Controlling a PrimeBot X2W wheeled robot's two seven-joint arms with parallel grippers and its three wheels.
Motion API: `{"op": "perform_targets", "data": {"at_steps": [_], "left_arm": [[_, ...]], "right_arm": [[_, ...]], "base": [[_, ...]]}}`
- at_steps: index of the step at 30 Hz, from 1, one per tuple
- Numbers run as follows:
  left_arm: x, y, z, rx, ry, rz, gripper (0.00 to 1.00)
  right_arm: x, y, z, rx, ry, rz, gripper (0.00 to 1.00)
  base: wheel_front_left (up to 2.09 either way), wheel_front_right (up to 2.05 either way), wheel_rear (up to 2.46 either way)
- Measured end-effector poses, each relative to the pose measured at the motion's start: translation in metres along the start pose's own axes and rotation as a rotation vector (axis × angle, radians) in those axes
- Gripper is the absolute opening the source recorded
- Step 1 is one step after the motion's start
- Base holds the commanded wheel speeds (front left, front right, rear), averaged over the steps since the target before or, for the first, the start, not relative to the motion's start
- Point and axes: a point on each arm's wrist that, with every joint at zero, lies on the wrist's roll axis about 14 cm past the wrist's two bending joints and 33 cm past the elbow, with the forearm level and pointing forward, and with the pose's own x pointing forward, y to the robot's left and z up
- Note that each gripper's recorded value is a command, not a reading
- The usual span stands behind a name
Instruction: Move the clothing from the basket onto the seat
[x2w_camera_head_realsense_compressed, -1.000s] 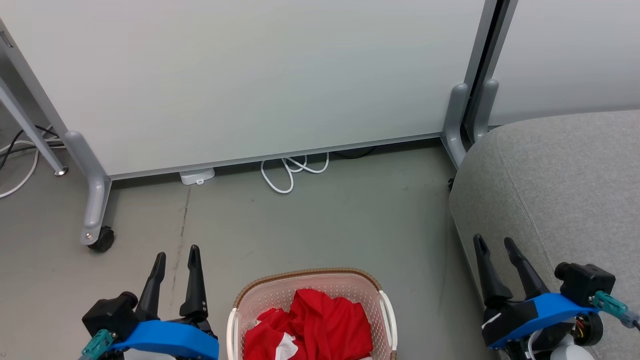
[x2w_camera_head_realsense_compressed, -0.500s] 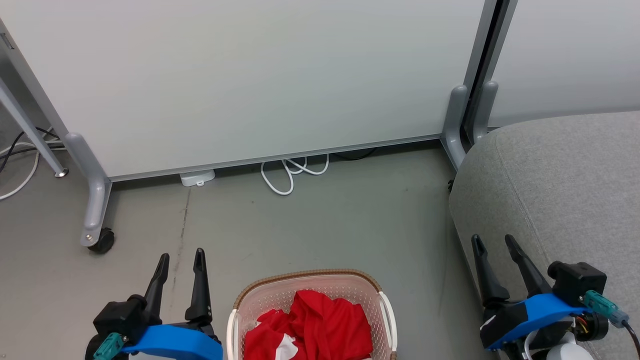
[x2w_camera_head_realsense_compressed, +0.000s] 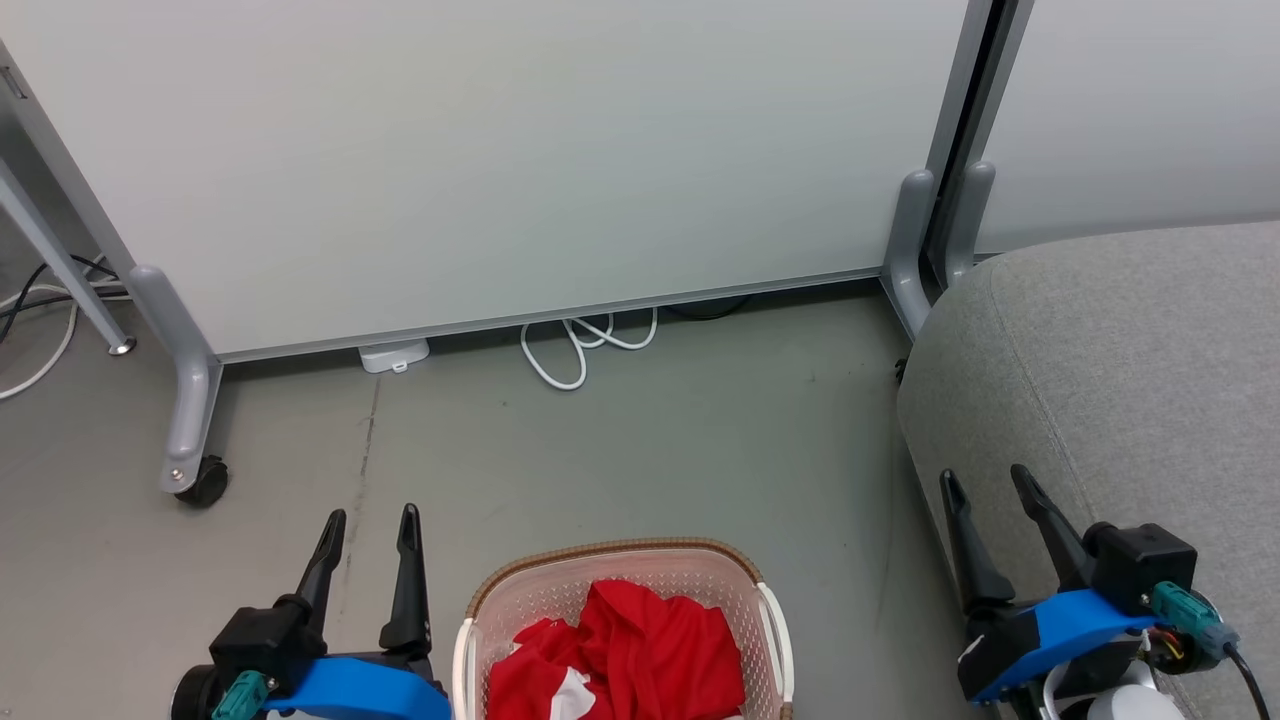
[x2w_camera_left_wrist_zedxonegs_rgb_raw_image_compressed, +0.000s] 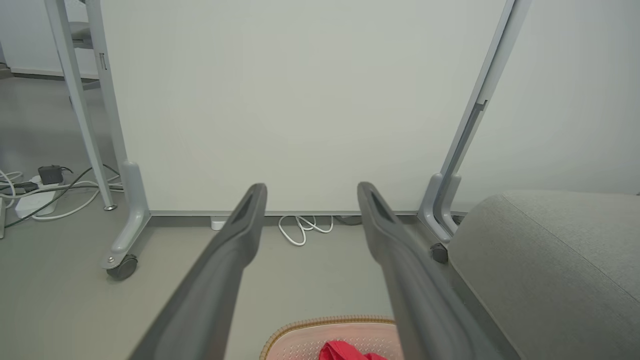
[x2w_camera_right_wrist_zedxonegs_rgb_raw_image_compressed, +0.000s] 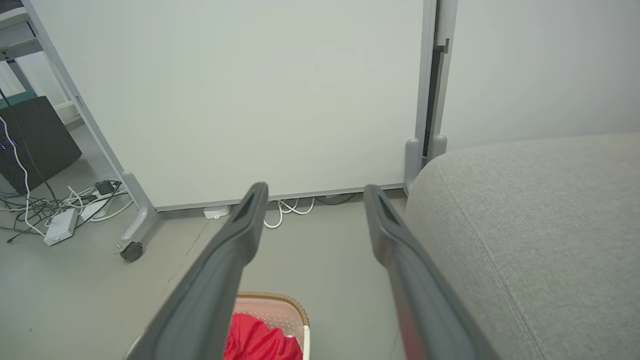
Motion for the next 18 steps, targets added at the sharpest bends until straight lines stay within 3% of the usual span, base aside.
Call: {"op": "perform_targets", "data": {"at_steps": [18], "left_arm": [[0.0001, -0.0034, -0.0026, 0.059, 0.001, -0.021, 1.00]], "right_arm": [[0.0001, 0.0006, 0.0019, -0.066, -0.012, 0.008, 1.00]], "base": [[0.00, 0.00, 0.00]]}}
